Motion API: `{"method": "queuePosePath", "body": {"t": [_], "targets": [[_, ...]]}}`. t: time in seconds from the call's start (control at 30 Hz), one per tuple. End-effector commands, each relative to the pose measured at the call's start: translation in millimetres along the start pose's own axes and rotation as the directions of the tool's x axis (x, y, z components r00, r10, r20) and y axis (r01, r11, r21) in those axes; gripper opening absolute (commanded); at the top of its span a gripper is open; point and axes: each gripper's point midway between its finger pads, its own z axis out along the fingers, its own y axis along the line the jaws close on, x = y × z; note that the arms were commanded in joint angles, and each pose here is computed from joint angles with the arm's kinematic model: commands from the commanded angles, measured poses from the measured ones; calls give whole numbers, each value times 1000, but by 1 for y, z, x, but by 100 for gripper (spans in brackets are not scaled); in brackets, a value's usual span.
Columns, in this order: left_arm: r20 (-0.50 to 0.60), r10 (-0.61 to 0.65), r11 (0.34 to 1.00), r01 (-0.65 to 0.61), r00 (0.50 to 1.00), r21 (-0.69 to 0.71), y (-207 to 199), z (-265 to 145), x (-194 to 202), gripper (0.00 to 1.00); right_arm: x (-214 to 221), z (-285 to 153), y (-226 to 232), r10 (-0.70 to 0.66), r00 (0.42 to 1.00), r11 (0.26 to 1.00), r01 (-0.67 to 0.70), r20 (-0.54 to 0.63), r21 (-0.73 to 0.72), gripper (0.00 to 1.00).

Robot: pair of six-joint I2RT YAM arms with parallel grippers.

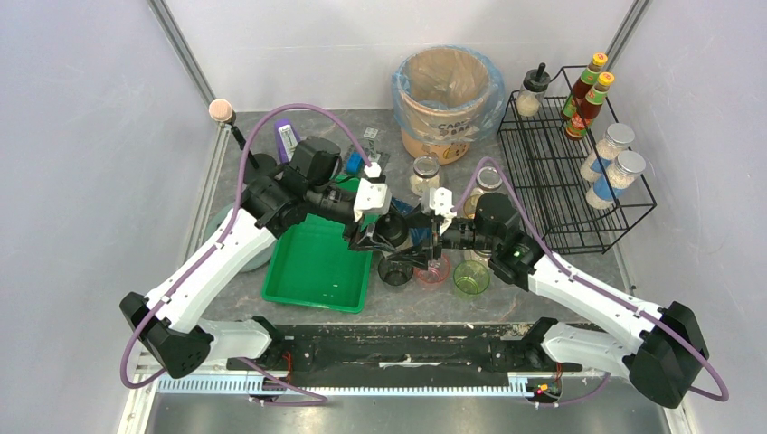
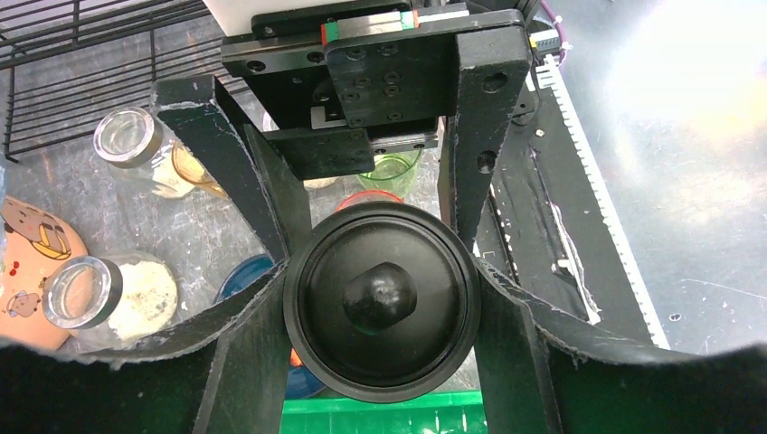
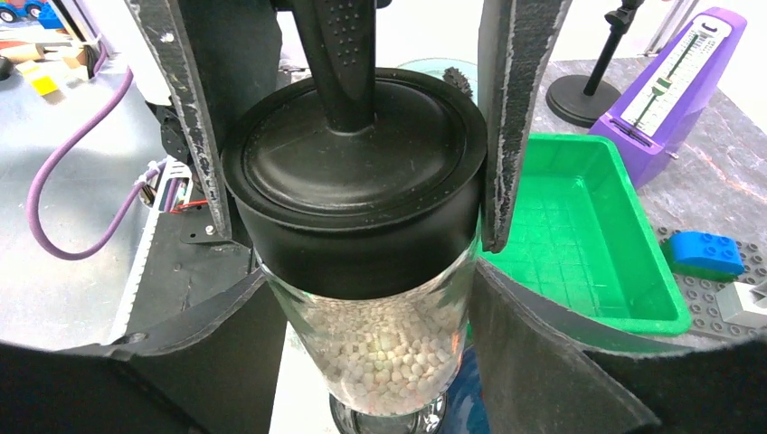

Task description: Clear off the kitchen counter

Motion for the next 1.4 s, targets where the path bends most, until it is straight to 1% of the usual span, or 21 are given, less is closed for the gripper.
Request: {"method": "queuePosePath", "body": {"t": [0.0, 0.03, 0.1, 0.13, 0.17, 0.23, 0.4, 0.47, 0.57, 0.67, 0.73, 0.83, 0.87, 0.93, 1.03, 1.07, 1.1, 1.17, 1.23, 1.3, 1.37], "targets": [[68, 121, 993, -120, 990, -18, 3, -8, -33, 4, -8, 2, -3, 17, 1000, 1000, -18, 25, 26, 45], [62, 121, 992, -120, 991, -28, 4, -9, -33, 7, -6, 1, -4, 21, 1000, 999, -21, 21, 29, 40], [48, 120, 992, -118, 992, -48, 5, -11, -31, 15, -4, 0, -5, 28, 1000, 999, -28, 11, 39, 26], [43, 120, 991, -117, 992, -59, 6, -12, -31, 21, -2, 0, -5, 30, 1000, 999, -31, 7, 44, 19], [34, 118, 991, -116, 992, -72, 7, -14, -30, 30, -2, -1, -5, 31, 999, 998, -32, 5, 49, 13], [21, 123, 988, -121, 992, -97, 7, -18, -29, 43, -2, -3, -7, 30, 1000, 997, -31, 5, 64, 1], [-35, 106, 976, -110, 994, -188, 15, -29, -23, 67, -1, -10, -12, 6, 1000, 994, -7, 4, 110, 0], [-53, 97, 970, -106, 994, -220, 17, -32, -20, 75, 0, -13, -15, 5, 1000, 992, -5, 0, 124, 0], [-42, 97, 953, -105, 994, -286, 21, -38, -22, 83, 1, -17, -21, 8, 1000, 989, -8, -2, 148, 0], [-12, 117, 929, -114, 993, -352, 26, -44, -26, 90, 2, -19, -25, 16, 1000, 987, -15, -3, 161, 0], [9, 133, 910, -119, 991, -398, 28, -49, -32, 92, 2, -20, -29, 19, 1000, 985, -18, -3, 174, 0], [24, 122, 854, -93, 992, -511, 40, -64, -37, 93, -2, -27, -41, 22, 1000, 973, -26, 20, 230, 0], [25, 119, 831, -86, 993, -550, 45, -69, -37, 93, -4, -31, -46, 25, 999, 968, -34, 36, 250, 0], [31, 100, 761, -56, 995, -647, 55, -84, -36, 94, -9, -41, -59, 18, 997, 950, -41, 75, 311, 0], [66, 56, 625, 16, 996, -780, 69, -107, -24, 95, -19, -59, -81, -19, 992, 907, -35, 125, 419, 0], [91, 35, 576, 54, 995, -815, 72, -114, -19, 95, -22, -66, -89, -32, 990, 888, -34, 137, 459, 0], [112, 21, 543, 83, 993, -836, 73, -118, -12, 95, -27, -75, -99, -51, 987, 864, -32, 151, 503, 0], [161, -7, 493, 144, 987, -858, 71, -123, 0, 95, -34, -93, -116, -84, 981, 811, -36, 177, 584, 0], [214, -36, 443, 207, 976, -872, 69, -126, 13, 95, -41, -115, -134, -131, 972, 738, -35, 194, 674, 0], [237, -60, 420, 240, 970, -875, 64, -125, 29, 95, -47, -138, -150, -185, 962, 651, -31, 199, 758, 0], [256, -79, 382, 267, 963, -885, 62, -128, 42, 95, -51, -161, -165, -233, 955, 556, -26, 185, 831, 0]]}}
